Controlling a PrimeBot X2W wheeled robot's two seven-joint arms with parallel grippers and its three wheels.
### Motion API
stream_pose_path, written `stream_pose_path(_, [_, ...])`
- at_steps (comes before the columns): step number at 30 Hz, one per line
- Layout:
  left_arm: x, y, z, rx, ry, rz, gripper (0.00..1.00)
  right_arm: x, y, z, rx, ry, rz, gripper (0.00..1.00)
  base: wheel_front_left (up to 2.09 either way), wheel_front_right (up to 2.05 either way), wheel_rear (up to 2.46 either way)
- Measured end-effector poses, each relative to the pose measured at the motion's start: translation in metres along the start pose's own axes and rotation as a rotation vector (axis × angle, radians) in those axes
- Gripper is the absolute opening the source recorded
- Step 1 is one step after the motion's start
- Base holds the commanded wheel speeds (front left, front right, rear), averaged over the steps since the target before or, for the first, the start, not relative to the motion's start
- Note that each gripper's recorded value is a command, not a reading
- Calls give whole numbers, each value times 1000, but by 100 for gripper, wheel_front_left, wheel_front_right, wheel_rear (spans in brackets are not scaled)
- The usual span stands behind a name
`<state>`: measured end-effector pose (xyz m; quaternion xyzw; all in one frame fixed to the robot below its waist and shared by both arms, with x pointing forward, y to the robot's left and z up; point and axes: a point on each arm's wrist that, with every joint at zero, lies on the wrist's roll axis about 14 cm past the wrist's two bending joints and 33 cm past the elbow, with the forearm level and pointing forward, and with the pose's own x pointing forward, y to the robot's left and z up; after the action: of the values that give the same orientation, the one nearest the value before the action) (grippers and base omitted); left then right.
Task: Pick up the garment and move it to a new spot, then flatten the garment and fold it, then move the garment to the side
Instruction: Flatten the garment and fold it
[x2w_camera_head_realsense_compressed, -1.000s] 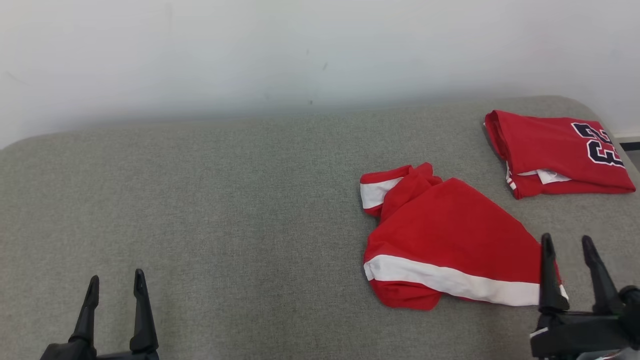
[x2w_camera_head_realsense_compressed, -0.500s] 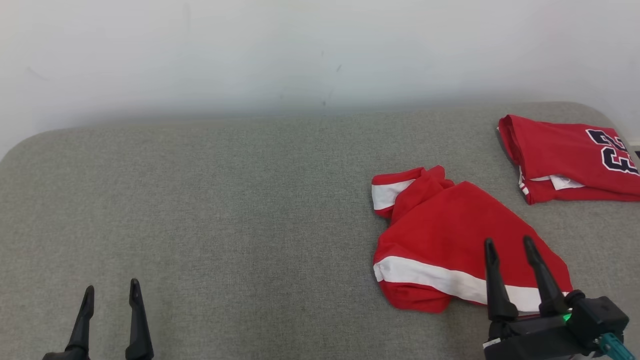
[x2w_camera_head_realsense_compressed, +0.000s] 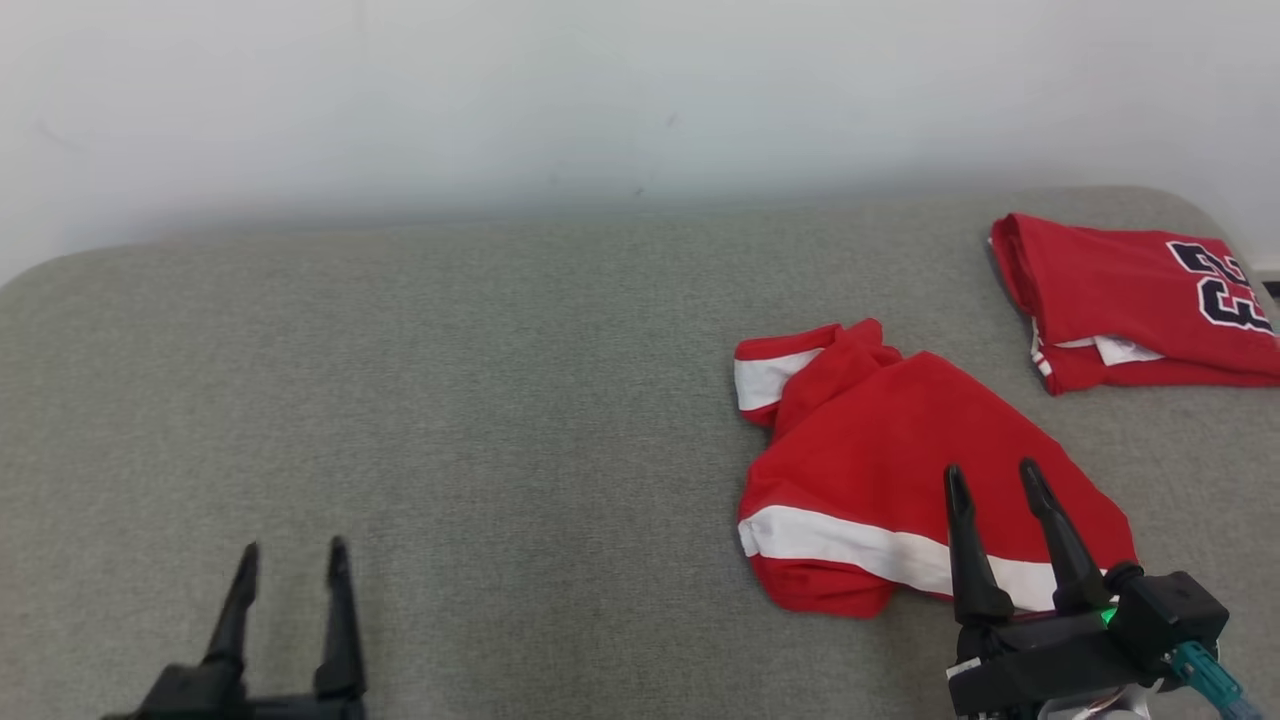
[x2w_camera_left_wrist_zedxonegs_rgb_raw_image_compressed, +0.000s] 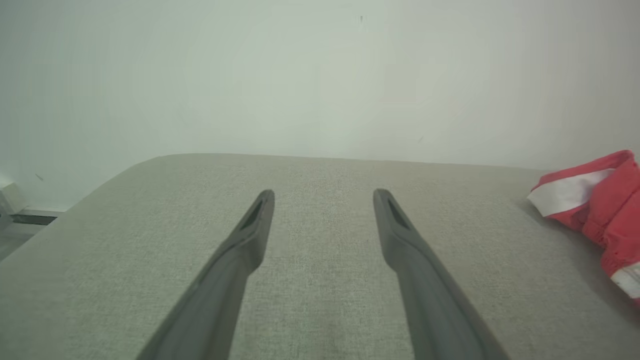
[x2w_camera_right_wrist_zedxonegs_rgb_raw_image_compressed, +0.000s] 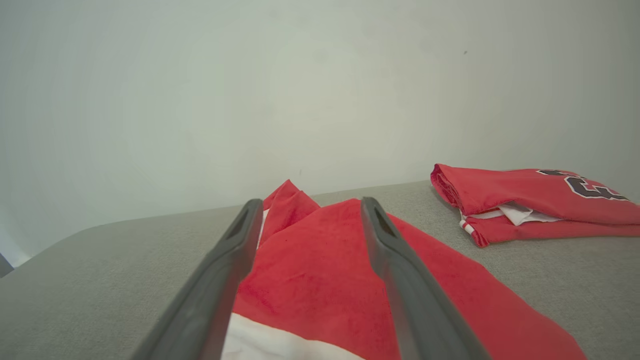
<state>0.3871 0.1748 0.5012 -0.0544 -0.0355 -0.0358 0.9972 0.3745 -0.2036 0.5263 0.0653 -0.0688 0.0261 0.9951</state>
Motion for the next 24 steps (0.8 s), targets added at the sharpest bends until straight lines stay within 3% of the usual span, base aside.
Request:
stream_pose_path(10, [45, -100, -20, -42, 57, -309, 100, -10, -26, -3, 4, 11, -92, 100, 0, 0, 0])
stream_pose_path(24, [47, -228, -77, -89, 250, -700, 100, -37, -70, 2, -20, 12, -259, 100, 0, 0, 0])
